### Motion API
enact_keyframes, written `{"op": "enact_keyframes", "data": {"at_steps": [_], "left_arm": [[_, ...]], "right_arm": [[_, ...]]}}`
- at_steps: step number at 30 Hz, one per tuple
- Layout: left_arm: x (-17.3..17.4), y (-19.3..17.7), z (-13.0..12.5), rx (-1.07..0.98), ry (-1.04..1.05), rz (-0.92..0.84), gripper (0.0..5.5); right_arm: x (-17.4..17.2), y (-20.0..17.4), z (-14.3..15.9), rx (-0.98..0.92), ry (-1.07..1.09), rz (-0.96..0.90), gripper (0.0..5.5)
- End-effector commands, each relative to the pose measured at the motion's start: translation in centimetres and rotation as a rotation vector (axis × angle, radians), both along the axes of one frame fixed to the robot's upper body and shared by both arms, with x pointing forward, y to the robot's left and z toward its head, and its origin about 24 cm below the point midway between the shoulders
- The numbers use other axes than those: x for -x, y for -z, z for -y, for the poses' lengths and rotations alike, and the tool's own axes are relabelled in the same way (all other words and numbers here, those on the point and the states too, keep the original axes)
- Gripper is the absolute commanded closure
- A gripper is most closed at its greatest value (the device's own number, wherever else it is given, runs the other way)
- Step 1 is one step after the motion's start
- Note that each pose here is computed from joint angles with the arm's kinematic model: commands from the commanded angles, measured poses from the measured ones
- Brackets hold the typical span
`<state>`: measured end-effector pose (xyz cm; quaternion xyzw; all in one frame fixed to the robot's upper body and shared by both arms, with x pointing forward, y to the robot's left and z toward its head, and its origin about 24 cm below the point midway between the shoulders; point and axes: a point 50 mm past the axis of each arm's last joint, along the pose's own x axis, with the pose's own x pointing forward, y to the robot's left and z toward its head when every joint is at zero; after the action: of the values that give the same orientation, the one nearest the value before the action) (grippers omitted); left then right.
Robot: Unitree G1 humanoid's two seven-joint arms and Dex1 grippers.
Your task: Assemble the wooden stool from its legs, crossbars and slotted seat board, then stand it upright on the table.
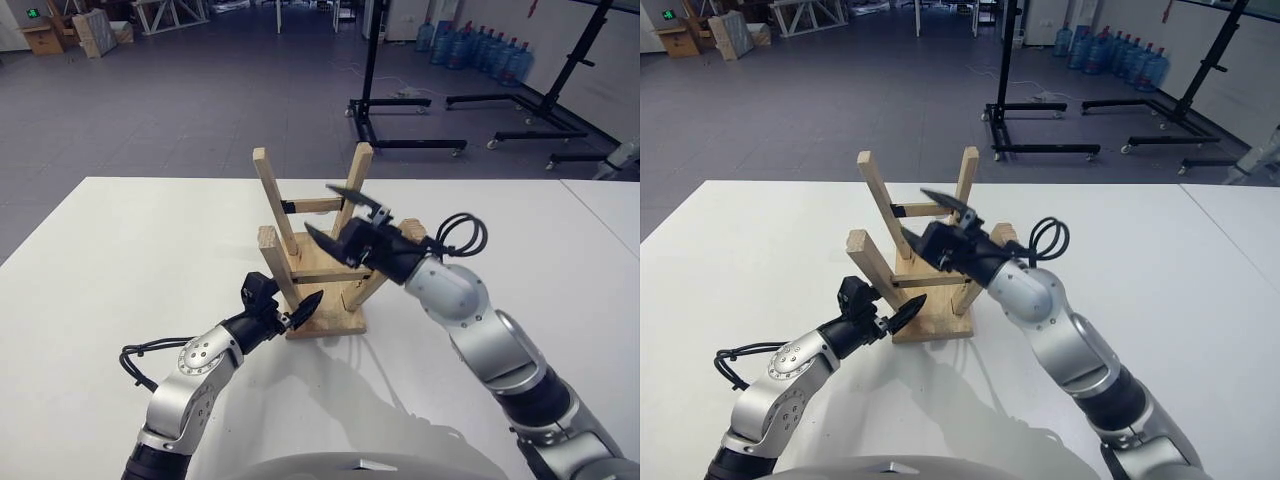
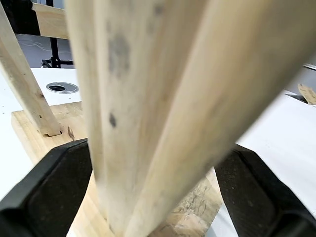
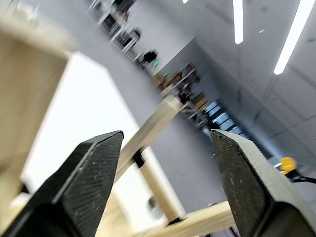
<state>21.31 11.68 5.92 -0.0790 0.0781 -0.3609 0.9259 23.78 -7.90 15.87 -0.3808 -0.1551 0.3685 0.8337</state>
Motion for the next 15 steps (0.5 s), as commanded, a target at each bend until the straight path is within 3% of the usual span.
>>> {"op": "enact_keyframes", "data": {"at_steps": [1, 5, 9, 15], "left_arm": [[-0.1, 0.5, -0.7, -0.044, -0.001, -0.018, 1.54], [-0.4, 0.5, -0.8, -0.05, -0.004, -0.01, 1.54], [-0.6, 0.6, -1.0, -0.053, -0.025, -0.004, 1.54], [-1.1, 0.9, -1.4, -0.065, -0.065, 0.012, 1.54]], "right_arm": [[0.1, 4.3, 1.0, 0.185, 0.014, -0.163, 2.23], [-0.2, 5.3, 1.2, 0.231, 0.002, -0.213, 2.23], [-0.8, 3.6, 1.1, 0.191, -0.025, -0.098, 2.23], [-0.5, -5.6, 1.2, -0.293, -0.161, 0.168, 2.23]]}}
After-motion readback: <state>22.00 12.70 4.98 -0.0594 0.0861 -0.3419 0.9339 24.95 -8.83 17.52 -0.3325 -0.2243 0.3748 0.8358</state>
